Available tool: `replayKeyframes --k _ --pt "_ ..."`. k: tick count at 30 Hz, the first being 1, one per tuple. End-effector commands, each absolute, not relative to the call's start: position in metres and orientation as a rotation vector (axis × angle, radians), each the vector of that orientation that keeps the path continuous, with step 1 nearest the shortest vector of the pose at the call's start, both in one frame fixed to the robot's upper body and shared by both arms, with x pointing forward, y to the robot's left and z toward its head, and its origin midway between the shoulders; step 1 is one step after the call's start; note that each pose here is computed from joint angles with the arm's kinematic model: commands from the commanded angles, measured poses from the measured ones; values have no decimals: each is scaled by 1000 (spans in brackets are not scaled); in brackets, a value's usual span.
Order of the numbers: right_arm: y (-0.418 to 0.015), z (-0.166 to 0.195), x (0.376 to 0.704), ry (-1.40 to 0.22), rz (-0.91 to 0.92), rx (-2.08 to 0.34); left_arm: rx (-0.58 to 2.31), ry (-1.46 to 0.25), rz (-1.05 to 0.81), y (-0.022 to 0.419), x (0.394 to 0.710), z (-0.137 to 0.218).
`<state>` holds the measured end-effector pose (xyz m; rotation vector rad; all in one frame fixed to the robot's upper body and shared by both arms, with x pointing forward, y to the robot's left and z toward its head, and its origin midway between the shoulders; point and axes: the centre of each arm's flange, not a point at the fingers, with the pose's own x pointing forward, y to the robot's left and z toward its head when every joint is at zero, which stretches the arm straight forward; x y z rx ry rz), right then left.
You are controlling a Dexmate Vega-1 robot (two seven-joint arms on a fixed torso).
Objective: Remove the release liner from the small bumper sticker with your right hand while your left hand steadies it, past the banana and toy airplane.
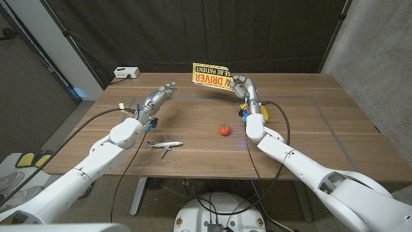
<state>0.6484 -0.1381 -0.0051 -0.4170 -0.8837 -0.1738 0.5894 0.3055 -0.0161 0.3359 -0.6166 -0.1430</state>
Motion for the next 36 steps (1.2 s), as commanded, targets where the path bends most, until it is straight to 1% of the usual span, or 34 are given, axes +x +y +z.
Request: replayKeyframes --k 1,12,24,36 --pt "-155 -7 638 -901 -124 -236 448 -636 -33 310 587 -7" --pt "-163 -7 630 -916 -32 -175 411 -679 -17 318 588 3" --pt "-164 -11 619 -949 11 -129 413 -761 -117 323 580 44" --pt "-168 -9 607 -980 56 -97 453 -769 -183 321 578 67"
